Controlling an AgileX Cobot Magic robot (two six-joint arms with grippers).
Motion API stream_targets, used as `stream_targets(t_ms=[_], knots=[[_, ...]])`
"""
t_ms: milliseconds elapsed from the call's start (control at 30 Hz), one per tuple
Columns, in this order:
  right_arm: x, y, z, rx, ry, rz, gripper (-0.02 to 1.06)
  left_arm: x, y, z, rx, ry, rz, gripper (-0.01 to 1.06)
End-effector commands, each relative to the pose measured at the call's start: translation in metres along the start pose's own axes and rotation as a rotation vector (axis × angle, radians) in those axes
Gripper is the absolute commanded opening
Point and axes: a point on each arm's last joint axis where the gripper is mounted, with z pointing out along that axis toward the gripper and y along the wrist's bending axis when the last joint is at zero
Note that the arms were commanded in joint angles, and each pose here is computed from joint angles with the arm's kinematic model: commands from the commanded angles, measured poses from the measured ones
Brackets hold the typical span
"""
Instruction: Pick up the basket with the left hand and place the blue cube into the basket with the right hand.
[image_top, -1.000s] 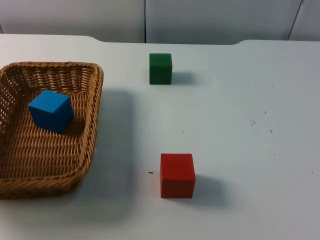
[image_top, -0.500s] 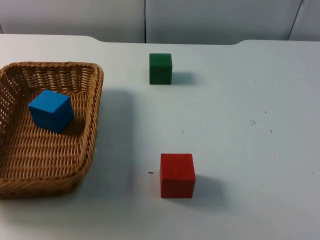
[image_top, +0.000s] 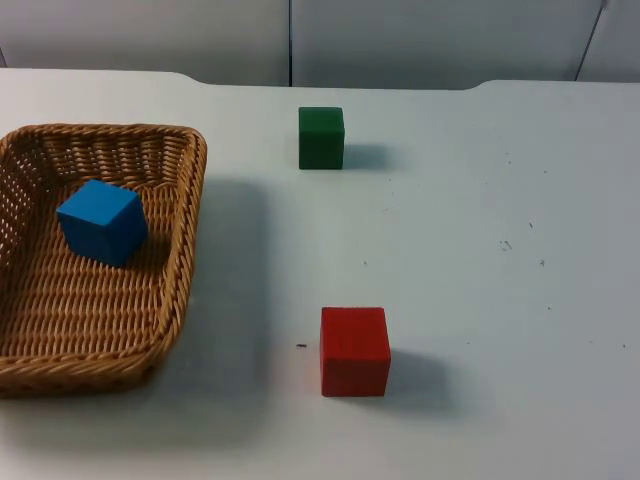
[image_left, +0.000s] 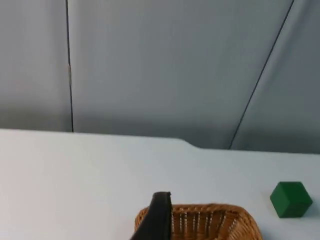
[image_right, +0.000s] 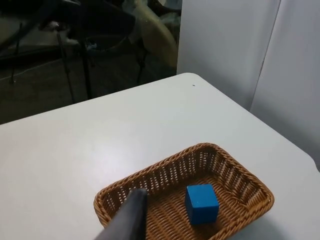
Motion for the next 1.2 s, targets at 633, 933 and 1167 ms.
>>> stream_targets(t_ms=[633, 933, 1167], knots=[[0.063, 0.009, -0.009, -0.001, 0.066, 0.005, 1.05, 0.027, -0.048, -0.116, 0.024, -0.094, 0.217, 0.82], [0.072, 0.011, -0.034, 0.006, 0.020, 0.003, 1.05, 0.074, -0.039, -0.145, -0.080, -0.096, 0.158, 0.82], [0.083, 0.014, -0.059, 0.005, -0.004, 0.029, 1.05, 0.093, -0.028, -0.164, -0.192, -0.046, 0.110, 0.81]])
